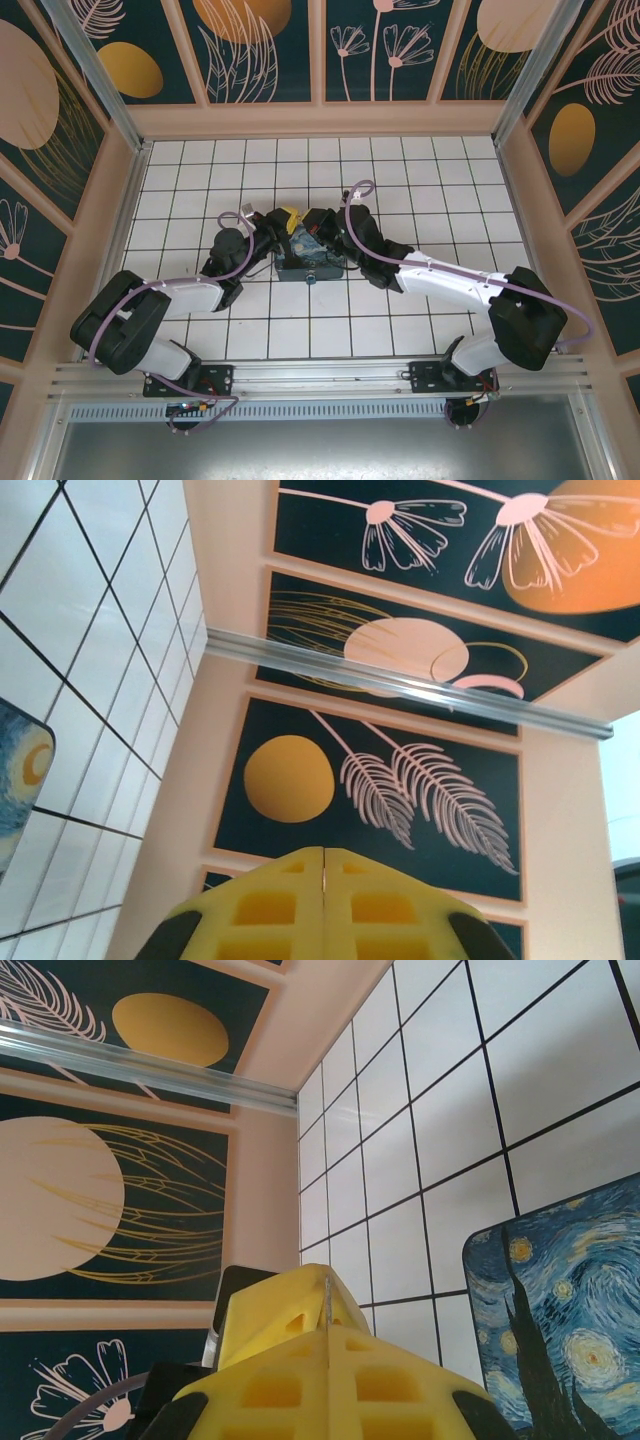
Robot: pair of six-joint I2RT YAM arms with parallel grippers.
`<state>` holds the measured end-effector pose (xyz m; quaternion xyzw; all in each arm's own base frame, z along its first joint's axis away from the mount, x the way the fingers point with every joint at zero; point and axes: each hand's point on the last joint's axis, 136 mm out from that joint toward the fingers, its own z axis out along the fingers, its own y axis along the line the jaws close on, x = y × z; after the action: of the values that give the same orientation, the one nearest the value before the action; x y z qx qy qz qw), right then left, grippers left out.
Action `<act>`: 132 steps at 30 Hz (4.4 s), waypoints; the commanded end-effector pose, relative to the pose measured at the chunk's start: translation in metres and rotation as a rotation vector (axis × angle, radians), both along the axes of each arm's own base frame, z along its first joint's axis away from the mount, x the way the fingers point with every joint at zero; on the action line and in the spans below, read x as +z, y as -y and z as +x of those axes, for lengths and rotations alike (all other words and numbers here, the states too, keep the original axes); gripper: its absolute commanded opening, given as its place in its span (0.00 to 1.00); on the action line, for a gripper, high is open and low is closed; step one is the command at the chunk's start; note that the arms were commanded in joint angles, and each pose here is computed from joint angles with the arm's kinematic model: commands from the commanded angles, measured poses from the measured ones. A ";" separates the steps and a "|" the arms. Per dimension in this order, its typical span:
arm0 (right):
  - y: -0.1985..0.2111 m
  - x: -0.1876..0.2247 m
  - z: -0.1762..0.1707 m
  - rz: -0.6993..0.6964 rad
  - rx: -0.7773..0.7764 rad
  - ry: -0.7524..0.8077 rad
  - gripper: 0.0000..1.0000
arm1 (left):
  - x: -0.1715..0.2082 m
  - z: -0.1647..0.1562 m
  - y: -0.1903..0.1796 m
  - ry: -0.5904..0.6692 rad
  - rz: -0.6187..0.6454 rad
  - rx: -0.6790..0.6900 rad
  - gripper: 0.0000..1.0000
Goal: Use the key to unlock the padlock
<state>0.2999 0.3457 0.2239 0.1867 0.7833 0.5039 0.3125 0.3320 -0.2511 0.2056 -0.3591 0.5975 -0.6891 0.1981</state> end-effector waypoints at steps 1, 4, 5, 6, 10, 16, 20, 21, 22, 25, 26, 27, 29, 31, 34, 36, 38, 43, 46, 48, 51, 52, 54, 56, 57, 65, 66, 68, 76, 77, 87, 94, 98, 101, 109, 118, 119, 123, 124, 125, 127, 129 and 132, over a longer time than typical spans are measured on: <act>0.007 0.011 0.001 0.033 -0.021 0.019 0.00 | 0.004 -0.001 0.001 0.030 -0.008 0.003 0.00; 0.012 0.007 0.000 0.018 -0.029 0.013 0.00 | 0.003 -0.001 0.001 0.042 0.011 0.004 0.00; 0.017 0.003 0.000 0.005 -0.035 0.008 0.00 | 0.003 -0.001 0.001 0.053 0.030 0.004 0.00; 0.023 -0.001 -0.001 -0.015 -0.046 0.006 0.05 | 0.004 0.000 0.002 0.068 0.050 0.003 0.00; 0.063 -0.023 -0.001 -0.111 -0.100 0.007 0.51 | 0.003 0.004 0.007 0.157 0.251 -0.023 0.00; 0.096 -0.011 -0.004 -0.116 -0.037 0.167 0.70 | 0.016 0.012 0.025 0.333 0.546 -0.120 0.00; 0.083 0.022 -0.017 -0.011 0.128 0.335 0.68 | 0.024 0.014 0.033 0.441 0.664 -0.166 0.00; 0.079 0.030 -0.020 0.011 0.155 0.367 0.67 | 0.026 0.014 0.034 0.460 0.677 -0.171 0.00; 0.075 0.036 -0.022 0.028 0.179 0.391 0.66 | 0.028 0.014 0.035 0.477 0.683 -0.175 0.00; 0.066 0.049 -0.027 0.072 0.221 0.436 0.61 | 0.035 0.011 0.038 0.514 0.659 -0.190 0.00; 0.064 0.051 -0.028 0.082 0.228 0.444 0.59 | 0.037 0.010 0.039 0.518 0.649 -0.192 0.00; 0.062 0.053 -0.028 0.092 0.235 0.448 0.58 | 0.039 0.009 0.040 0.523 0.636 -0.193 0.00; 0.058 0.055 -0.027 0.110 0.248 0.456 0.56 | 0.042 0.007 0.040 0.523 0.614 -0.195 0.00; 0.054 0.057 -0.026 0.123 0.259 0.463 0.54 | 0.045 0.006 0.042 0.522 0.590 -0.198 0.00; 0.048 0.055 -0.024 0.122 0.273 0.474 0.52 | 0.045 0.004 0.044 0.509 0.544 -0.207 0.00; 0.045 0.054 -0.023 0.117 0.282 0.486 0.52 | 0.046 0.003 0.045 0.497 0.513 -0.214 0.00; 0.043 0.052 -0.021 0.107 0.284 0.495 0.51 | 0.046 0.001 0.046 0.486 0.481 -0.221 0.00; 0.038 0.051 -0.015 0.100 0.288 0.517 0.51 | 0.047 -0.004 0.047 0.468 0.422 -0.234 0.00; 0.032 0.050 -0.012 0.110 0.302 0.517 0.51 | 0.046 -0.006 0.047 0.455 0.406 -0.239 0.00; 0.029 0.049 -0.010 0.120 0.312 0.515 0.49 | 0.046 -0.007 0.046 0.445 0.398 -0.240 0.00; 0.024 0.047 -0.009 0.133 0.324 0.506 0.45 | 0.044 -0.007 0.045 0.429 0.391 -0.239 0.00; 0.022 0.047 -0.009 0.137 0.326 0.505 0.43 | 0.043 -0.007 0.046 0.422 0.386 -0.241 0.00; 0.021 0.046 -0.008 0.139 0.328 0.501 0.39 | 0.041 -0.007 0.046 0.410 0.383 -0.243 0.00; 0.018 0.045 -0.007 0.136 0.330 0.496 0.34 | 0.040 -0.008 0.045 0.400 0.375 -0.243 0.00; 0.018 0.044 -0.007 0.134 0.329 0.492 0.30 | 0.039 -0.008 0.045 0.395 0.371 -0.242 0.00; 0.016 0.034 -0.004 0.123 0.320 0.455 0.12 | 0.036 -0.006 0.044 0.369 0.361 -0.239 0.00; 0.016 0.033 -0.003 0.120 0.317 0.452 0.11 | 0.036 -0.006 0.045 0.366 0.360 -0.238 0.00; 0.016 0.033 -0.003 0.118 0.316 0.451 0.08 | 0.036 -0.006 0.045 0.366 0.360 -0.237 0.00; 0.016 0.029 -0.002 0.110 0.314 0.436 0.00 | 0.038 -0.003 0.044 0.361 0.362 -0.226 0.00; 0.016 0.029 -0.002 0.109 0.314 0.435 0.00 | 0.037 -0.002 0.044 0.359 0.365 -0.224 0.00; 0.018 0.026 -0.003 0.104 0.312 0.424 0.00 | 0.032 0.001 0.043 0.343 0.382 -0.211 0.17; 0.020 0.024 -0.005 0.099 0.306 0.420 0.00 | 0.028 0.003 0.041 0.333 0.396 -0.198 0.18; 0.021 0.024 -0.006 0.097 0.305 0.418 0.00 | 0.026 0.004 0.040 0.328 0.406 -0.192 0.19; 0.023 0.023 -0.006 0.093 0.302 0.417 0.00 | 0.025 0.005 0.039 0.326 0.412 -0.187 0.19; 0.025 0.021 -0.007 0.092 0.297 0.410 0.00 | 0.022 0.007 0.038 0.321 0.426 -0.180 0.19; 0.027 0.017 -0.008 0.088 0.288 0.403 0.00 | 0.022 0.008 0.037 0.320 0.434 -0.170 0.19; 0.027 0.017 -0.008 0.087 0.289 0.402 0.00 | 0.022 0.009 0.037 0.318 0.435 -0.170 0.19; 0.028 0.016 -0.008 0.087 0.288 0.398 0.00 | 0.022 0.009 0.037 0.317 0.437 -0.167 0.19; 0.028 0.016 -0.008 0.086 0.287 0.399 0.00 | 0.021 0.009 0.036 0.316 0.440 -0.165 0.19; 0.028 0.016 -0.008 0.086 0.287 0.399 0.00 | 0.022 0.009 0.037 0.319 0.439 -0.165 0.18; 0.028 0.015 -0.007 0.086 0.284 0.396 0.00 | 0.021 0.010 0.036 0.316 0.443 -0.164 0.16; 0.028 0.015 -0.008 0.085 0.285 0.396 0.00 | 0.020 0.010 0.035 0.313 0.445 -0.162 0.15; 0.029 0.014 -0.007 0.085 0.280 0.392 0.00 | 0.019 0.009 0.036 0.313 0.446 -0.164 0.10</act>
<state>0.2964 0.3197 0.2310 -0.0143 0.7112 0.5976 0.3700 0.3388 -0.2850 0.2211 -0.1537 0.7247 -0.6030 0.2958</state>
